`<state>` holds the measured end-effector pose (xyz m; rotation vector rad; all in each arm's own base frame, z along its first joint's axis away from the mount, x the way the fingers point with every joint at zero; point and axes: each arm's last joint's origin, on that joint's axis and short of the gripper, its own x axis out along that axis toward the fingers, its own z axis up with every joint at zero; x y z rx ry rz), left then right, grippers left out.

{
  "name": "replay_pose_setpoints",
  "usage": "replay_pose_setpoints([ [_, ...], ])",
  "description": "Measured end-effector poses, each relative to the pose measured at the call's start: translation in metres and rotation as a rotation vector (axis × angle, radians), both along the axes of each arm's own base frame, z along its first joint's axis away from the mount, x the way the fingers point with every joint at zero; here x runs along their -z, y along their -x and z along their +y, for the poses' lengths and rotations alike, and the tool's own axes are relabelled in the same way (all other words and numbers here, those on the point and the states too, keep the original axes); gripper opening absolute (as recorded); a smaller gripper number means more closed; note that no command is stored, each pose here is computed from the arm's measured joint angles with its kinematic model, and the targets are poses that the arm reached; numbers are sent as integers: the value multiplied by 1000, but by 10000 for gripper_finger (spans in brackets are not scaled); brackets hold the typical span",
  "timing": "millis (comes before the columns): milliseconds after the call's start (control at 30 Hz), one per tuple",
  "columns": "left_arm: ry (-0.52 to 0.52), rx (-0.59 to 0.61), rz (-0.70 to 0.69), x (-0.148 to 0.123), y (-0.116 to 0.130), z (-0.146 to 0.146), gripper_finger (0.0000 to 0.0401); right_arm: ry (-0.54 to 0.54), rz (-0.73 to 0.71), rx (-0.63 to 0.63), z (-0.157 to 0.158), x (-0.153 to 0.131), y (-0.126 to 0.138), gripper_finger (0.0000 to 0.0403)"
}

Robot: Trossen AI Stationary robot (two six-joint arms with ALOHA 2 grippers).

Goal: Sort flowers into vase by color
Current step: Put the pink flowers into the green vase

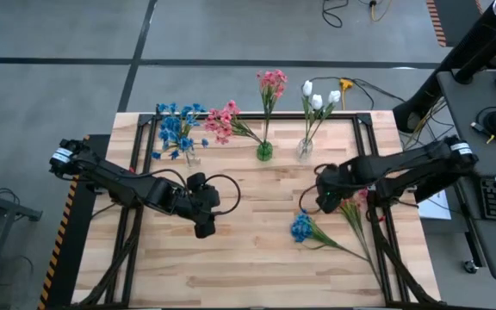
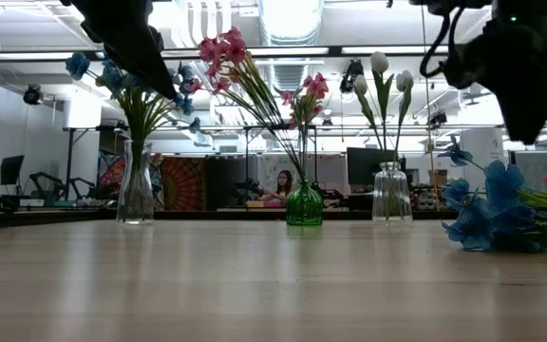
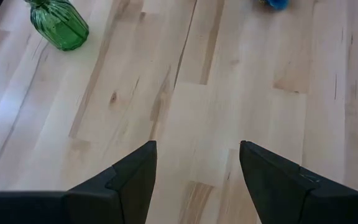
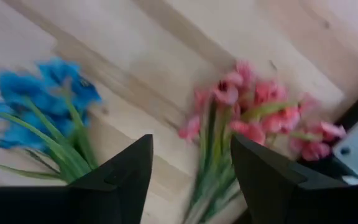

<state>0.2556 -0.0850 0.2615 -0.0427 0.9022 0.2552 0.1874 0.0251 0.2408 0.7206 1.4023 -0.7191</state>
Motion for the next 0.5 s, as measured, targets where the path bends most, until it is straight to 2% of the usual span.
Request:
replay_pose_setpoints([
  [267,-49,-20,-17,-1,0,1,213,-52,240,29,23,26,-4,269],
  [500,-107,-26,-33,-2,-1,3,213,-151,395,34,42,48,-5,293],
])
